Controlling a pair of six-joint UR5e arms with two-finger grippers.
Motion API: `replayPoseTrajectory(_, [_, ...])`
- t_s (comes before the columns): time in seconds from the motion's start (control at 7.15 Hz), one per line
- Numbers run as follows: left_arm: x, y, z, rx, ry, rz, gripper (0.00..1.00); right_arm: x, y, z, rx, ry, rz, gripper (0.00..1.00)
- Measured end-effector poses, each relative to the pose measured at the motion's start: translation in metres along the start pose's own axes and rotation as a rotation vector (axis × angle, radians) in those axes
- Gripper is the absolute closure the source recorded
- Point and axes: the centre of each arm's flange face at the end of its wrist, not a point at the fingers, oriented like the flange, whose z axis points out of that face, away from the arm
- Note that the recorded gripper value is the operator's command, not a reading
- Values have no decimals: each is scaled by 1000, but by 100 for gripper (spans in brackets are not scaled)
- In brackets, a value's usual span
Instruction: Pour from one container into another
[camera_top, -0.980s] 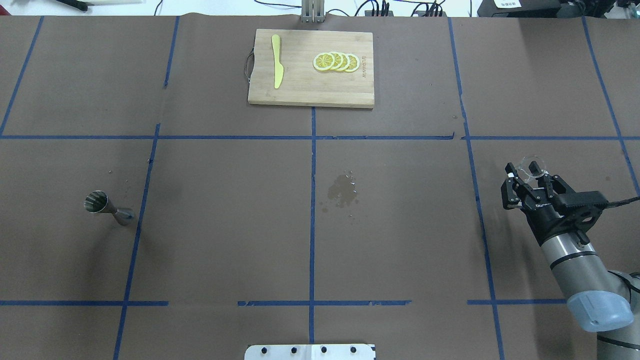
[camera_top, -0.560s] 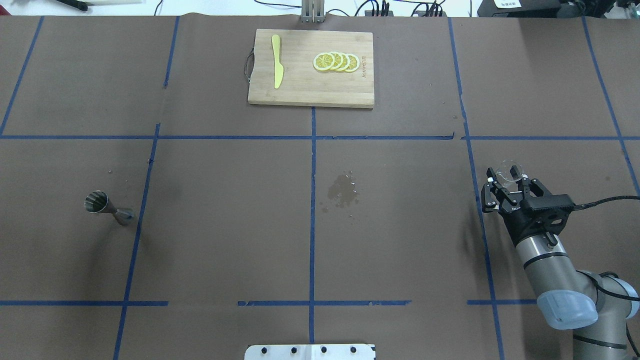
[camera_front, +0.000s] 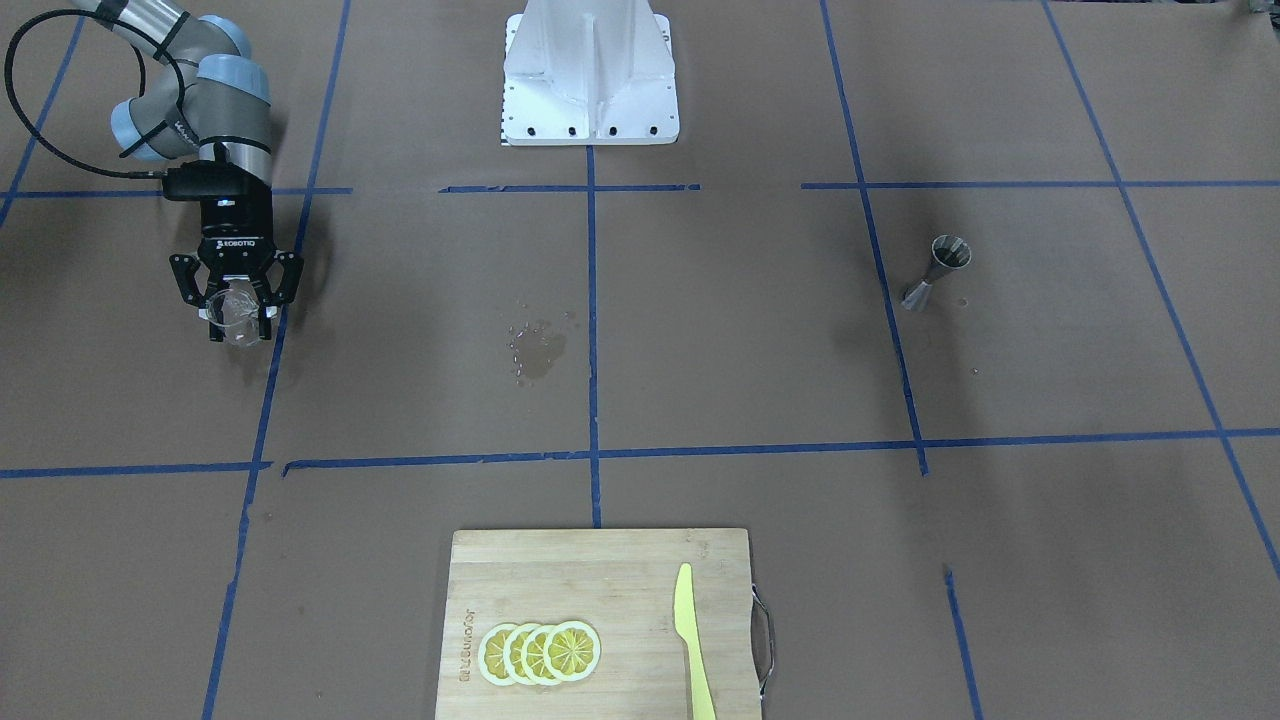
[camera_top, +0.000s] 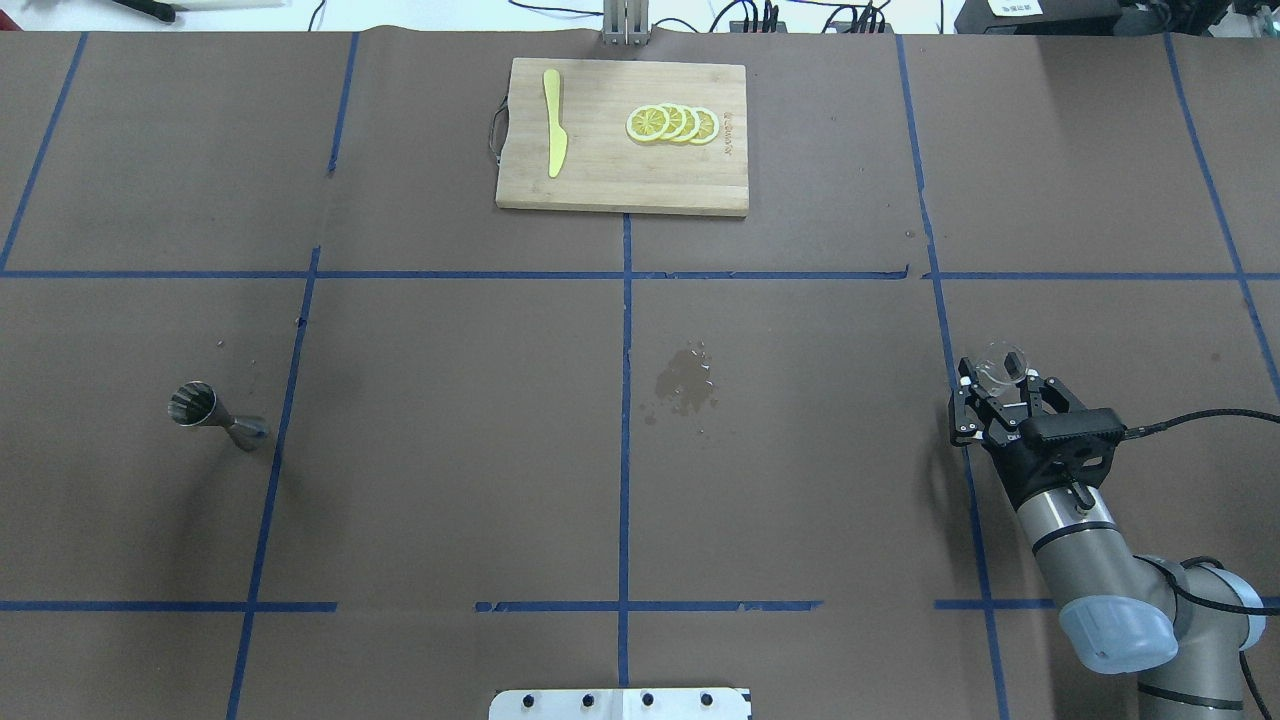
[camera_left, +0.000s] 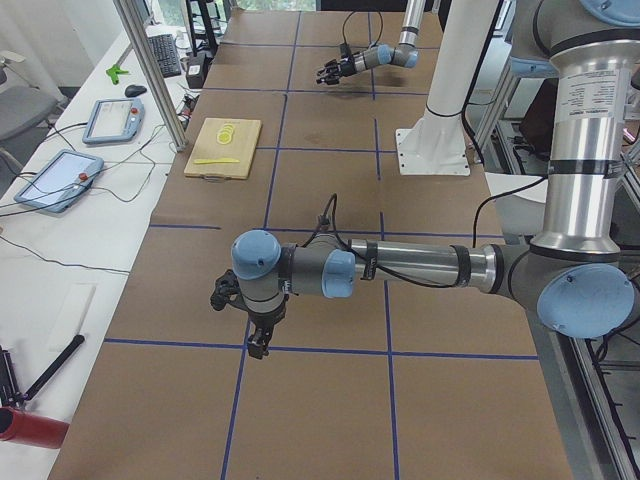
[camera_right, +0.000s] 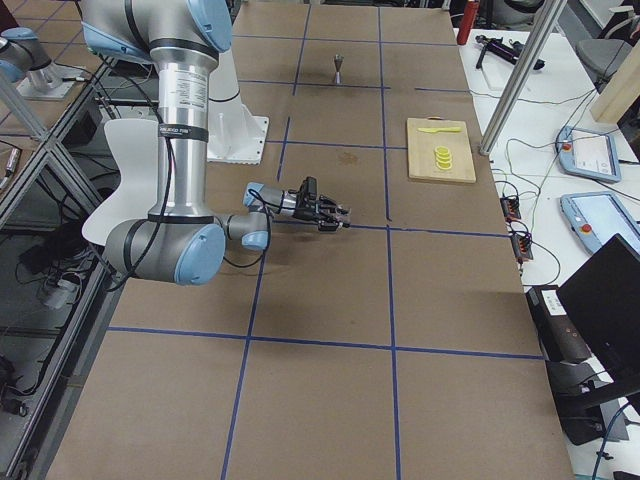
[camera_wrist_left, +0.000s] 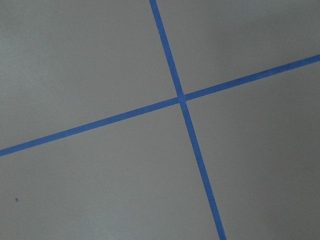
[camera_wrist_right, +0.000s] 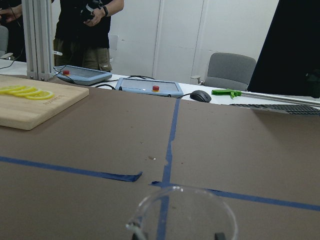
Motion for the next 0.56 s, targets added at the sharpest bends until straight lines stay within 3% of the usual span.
replayPoseTrajectory(0.14, [0,0,0,0,1,0,0,-1,3,-1,-4,-4,23,100])
replayPoseTrajectory(0.56, [0,0,0,1,2,0,0,-5,11,-8,-21,-19,73,85])
